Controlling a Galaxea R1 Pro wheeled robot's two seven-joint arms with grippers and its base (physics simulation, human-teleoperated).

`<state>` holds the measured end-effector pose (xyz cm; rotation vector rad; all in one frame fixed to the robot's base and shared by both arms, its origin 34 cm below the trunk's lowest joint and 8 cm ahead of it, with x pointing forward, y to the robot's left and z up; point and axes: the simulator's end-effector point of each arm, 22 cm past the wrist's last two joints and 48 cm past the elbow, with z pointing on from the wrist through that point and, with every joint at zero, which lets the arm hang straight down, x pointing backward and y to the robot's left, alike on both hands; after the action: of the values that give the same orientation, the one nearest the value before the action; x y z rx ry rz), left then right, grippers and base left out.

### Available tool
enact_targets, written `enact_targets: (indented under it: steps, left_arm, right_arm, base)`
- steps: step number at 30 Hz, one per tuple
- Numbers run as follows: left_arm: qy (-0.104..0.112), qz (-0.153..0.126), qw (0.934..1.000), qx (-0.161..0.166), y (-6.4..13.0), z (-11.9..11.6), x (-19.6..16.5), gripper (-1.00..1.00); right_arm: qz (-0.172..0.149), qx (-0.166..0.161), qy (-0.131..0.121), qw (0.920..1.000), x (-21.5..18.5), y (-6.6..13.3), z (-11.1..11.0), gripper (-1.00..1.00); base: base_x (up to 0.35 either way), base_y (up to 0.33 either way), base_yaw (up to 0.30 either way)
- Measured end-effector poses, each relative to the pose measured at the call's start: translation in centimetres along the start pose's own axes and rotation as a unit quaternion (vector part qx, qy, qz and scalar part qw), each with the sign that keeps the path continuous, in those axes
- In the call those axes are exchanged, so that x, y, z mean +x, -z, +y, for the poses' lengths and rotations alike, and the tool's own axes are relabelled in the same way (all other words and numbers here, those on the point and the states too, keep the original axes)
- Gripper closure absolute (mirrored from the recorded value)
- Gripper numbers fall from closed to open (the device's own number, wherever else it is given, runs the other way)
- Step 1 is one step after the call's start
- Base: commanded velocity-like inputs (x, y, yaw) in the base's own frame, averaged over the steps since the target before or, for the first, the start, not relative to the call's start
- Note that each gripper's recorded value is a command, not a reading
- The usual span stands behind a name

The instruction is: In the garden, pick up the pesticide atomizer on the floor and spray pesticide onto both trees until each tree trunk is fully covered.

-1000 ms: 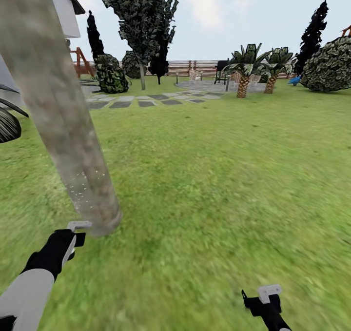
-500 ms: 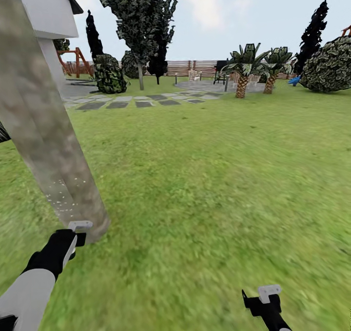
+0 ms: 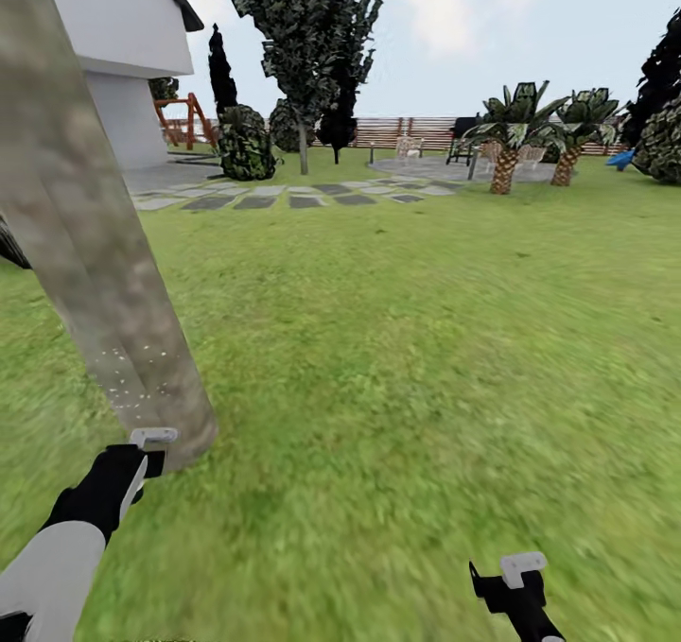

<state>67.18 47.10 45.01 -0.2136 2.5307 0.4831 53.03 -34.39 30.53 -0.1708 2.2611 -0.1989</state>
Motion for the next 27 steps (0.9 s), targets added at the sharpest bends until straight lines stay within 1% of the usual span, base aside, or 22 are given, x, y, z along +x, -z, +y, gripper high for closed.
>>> enact_targets:
  steps: [1,2,3,10,17,20,27]
  left_arm:
    - [0.001,0.000,1.0000,-0.003,0.0,0.3,0.0,1.00]
    - [0.000,0.001,0.9998,-0.019,-0.1,1.3,0.1,1.00]
    - [0.003,0.002,0.9998,-0.021,-0.1,1.3,0.2,1.00]
    - [0.005,0.005,0.9999,-0.014,-0.1,0.6,0.4,1.00]
    - [0.007,0.004,0.9999,-0.013,0.0,0.5,0.3,1.00]
    - [0.008,0.005,0.9999,-0.011,0.0,0.3,0.4,1.00]
    - [0.009,0.006,0.9999,-0.006,0.0,-0.4,0.5,1.00]
  right_arm:
    - [0.000,0.000,0.000,1.0000,0.0,0.0,0.0,-1.00]
    - [0.000,0.000,0.000,1.0000,0.0,0.0,0.0,-1.00]
    - [0.000,0.000,0.000,1.0000,0.0,0.0,0.0,-1.00]
    - [0.000,0.000,0.000,1.0000,0.0,0.0,0.0,-1.00]
    - [0.000,0.000,0.000,1.0000,0.0,0.0,0.0,-1.00]
    - [0.000,0.000,0.000,1.0000,0.1,0.0,0.0,-1.00]
    - [0.001,0.000,0.000,1.0000,0.1,0.0,0.0,-1.00]
  base:
    - [0.088,-0.267,0.278]
    - [0.087,-0.267,0.278]
    - [0.086,-0.267,0.278]
    - [0.086,-0.267,0.278]
    - [0.058,-0.269,0.278]
    - [0.002,-0.109,0.278]
    - [0.000,-0.005,0.277]
